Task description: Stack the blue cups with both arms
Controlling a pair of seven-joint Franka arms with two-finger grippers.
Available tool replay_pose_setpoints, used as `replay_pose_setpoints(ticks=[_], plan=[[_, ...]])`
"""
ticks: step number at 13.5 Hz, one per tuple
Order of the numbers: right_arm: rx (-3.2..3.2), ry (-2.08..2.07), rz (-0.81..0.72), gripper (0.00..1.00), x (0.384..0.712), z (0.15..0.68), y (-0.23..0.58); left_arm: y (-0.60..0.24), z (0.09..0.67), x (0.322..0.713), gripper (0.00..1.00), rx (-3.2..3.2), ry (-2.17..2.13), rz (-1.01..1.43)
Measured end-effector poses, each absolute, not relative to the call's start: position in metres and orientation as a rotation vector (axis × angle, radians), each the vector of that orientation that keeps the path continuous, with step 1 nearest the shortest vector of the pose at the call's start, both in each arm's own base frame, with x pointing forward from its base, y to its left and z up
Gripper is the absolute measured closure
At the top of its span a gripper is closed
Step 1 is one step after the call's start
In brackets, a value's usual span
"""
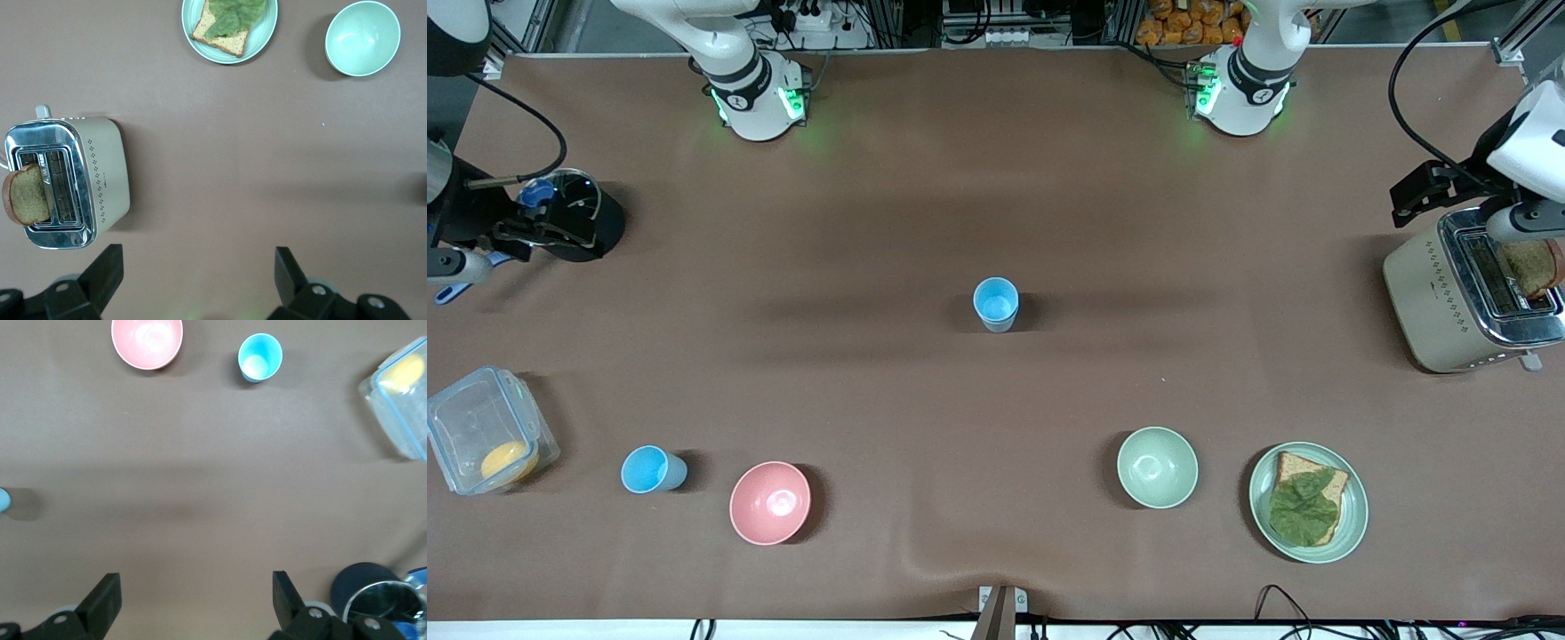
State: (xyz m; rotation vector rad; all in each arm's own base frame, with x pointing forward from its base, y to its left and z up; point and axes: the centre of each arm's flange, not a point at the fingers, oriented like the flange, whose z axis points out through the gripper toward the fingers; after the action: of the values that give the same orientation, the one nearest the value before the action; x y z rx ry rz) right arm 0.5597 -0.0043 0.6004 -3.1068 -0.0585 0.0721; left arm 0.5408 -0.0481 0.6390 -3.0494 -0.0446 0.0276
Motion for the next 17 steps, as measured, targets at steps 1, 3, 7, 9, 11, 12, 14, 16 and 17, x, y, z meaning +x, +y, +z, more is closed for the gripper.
replay_pose_setpoints(ticks=[1,3,7,9,11,12,14,16,17], plan=[[-3.113,-0.076,0.068,0.00,0.559,0.603,-0.006,-0.045,0.639,0.541,0.00,-3.049,-0.054,0.027],[-3.118,-0.081,0.074,0.00,0.555,0.611,-0.009,-0.038,0.640,0.541,0.00,-3.061,-0.075,0.030],[-3.121,-0.056,0.052,0.00,0.550,0.634,-0.020,-0.035,0.639,0.541,0.00,-3.079,-0.091,0.037],[-3.121,-0.055,0.050,0.00,0.550,0.634,-0.021,-0.032,0.638,0.541,0.00,-3.078,-0.098,0.044],[-3.121,-0.055,0.053,0.00,0.550,0.634,-0.021,-0.029,0.639,0.541,0.00,-3.078,-0.108,0.041],[-3.121,-0.055,0.053,0.00,0.550,0.634,-0.021,-0.027,0.642,0.541,0.00,-3.079,-0.113,0.031],[-3.120,-0.055,0.056,0.00,0.550,0.633,-0.021,-0.025,0.646,0.541,0.00,-3.079,-0.119,0.025],[-3.120,-0.056,0.060,0.00,0.550,0.633,-0.021,-0.022,0.646,0.541,0.00,-3.079,-0.126,0.030],[-3.120,-0.056,0.062,0.00,0.549,0.632,-0.021,-0.021,0.645,0.541,0.00,-3.078,-0.130,0.035]])
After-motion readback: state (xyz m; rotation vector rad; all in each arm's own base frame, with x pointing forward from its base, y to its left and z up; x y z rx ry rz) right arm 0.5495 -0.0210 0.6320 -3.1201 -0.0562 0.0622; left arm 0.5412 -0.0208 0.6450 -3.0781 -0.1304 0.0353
